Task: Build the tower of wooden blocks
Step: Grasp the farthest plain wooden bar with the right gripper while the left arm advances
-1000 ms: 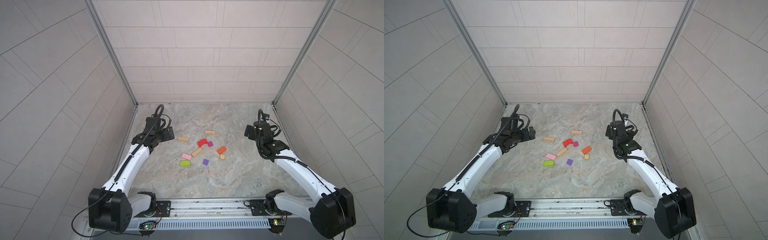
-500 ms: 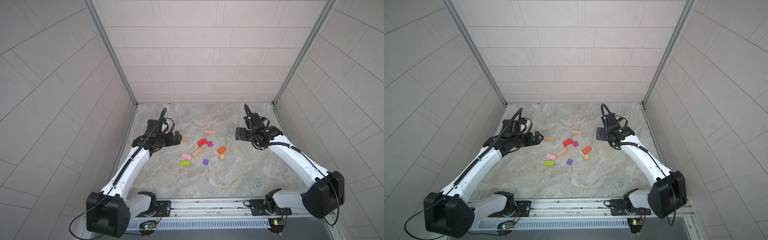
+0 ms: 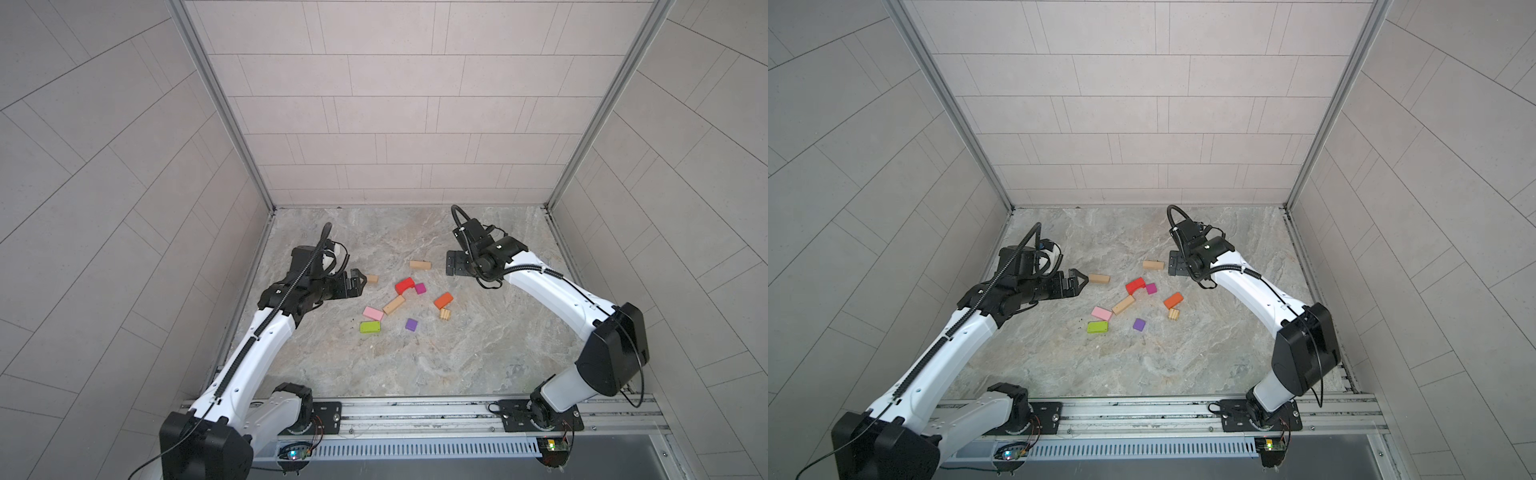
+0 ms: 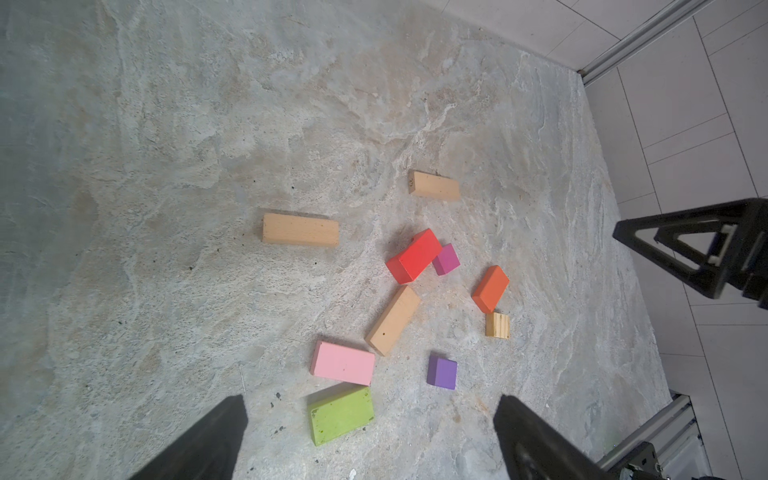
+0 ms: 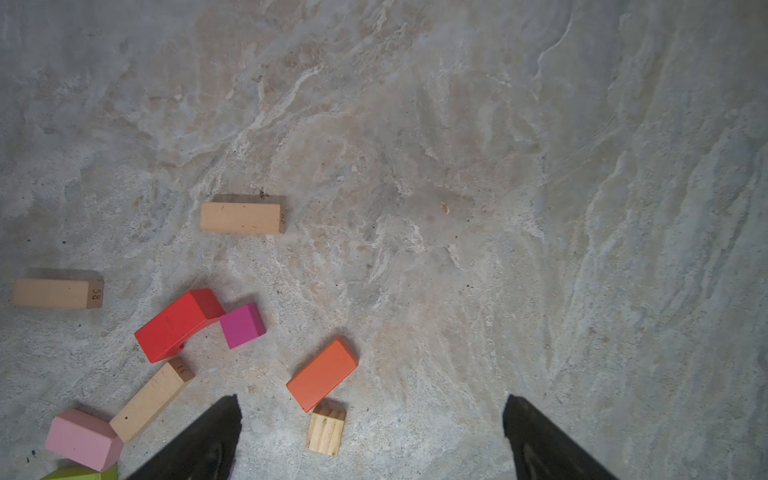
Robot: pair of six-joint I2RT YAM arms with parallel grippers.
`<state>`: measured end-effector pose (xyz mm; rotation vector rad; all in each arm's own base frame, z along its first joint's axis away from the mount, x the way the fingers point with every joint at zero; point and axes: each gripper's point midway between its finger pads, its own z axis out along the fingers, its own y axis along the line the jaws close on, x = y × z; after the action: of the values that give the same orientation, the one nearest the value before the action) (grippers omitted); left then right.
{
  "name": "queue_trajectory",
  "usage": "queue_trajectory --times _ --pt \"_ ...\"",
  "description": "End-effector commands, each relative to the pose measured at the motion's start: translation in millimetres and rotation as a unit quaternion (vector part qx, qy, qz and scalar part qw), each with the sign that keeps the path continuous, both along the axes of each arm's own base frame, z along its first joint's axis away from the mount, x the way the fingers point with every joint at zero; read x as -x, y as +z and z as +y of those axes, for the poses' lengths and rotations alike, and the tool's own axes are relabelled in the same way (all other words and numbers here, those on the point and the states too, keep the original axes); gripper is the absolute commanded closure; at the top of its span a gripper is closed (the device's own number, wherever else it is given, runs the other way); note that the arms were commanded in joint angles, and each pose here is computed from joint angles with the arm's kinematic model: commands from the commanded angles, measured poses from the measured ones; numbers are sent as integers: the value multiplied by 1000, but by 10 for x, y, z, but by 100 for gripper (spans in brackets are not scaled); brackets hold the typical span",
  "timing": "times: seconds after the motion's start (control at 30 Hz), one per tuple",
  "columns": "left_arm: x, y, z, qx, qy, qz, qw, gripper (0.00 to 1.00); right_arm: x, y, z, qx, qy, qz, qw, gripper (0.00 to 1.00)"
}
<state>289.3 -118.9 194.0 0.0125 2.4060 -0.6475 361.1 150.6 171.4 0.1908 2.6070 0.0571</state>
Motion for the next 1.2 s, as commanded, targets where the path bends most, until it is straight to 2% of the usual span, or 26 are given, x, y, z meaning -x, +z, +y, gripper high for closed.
queue_trajectory --times 0.0,0.17,0.4,0.63,0.77,1.17 --pt "7 -17 -81 15 -16 11 1000 0 37 -93 179 -20 7 36 999 0" --pt "0 -79 -136 33 -18 26 999 0 -103 -271 371 -4 31 50 998 0" --pt "25 -22 -86 27 -9 8 1000 0 -417 -494 674 -28 45 30 998 1" --pt "21 36 -91 33 -9 -7 999 0 -708 -726 990 -17 58 36 998 1" --pt "33 45 -119 40 -15 -6 999 0 -827 -904 1070 -15 45 42 998 1" --pt "54 95 -146 50 -21 -15 998 0 -1037 -1216 1027 44 9 43 998 4"
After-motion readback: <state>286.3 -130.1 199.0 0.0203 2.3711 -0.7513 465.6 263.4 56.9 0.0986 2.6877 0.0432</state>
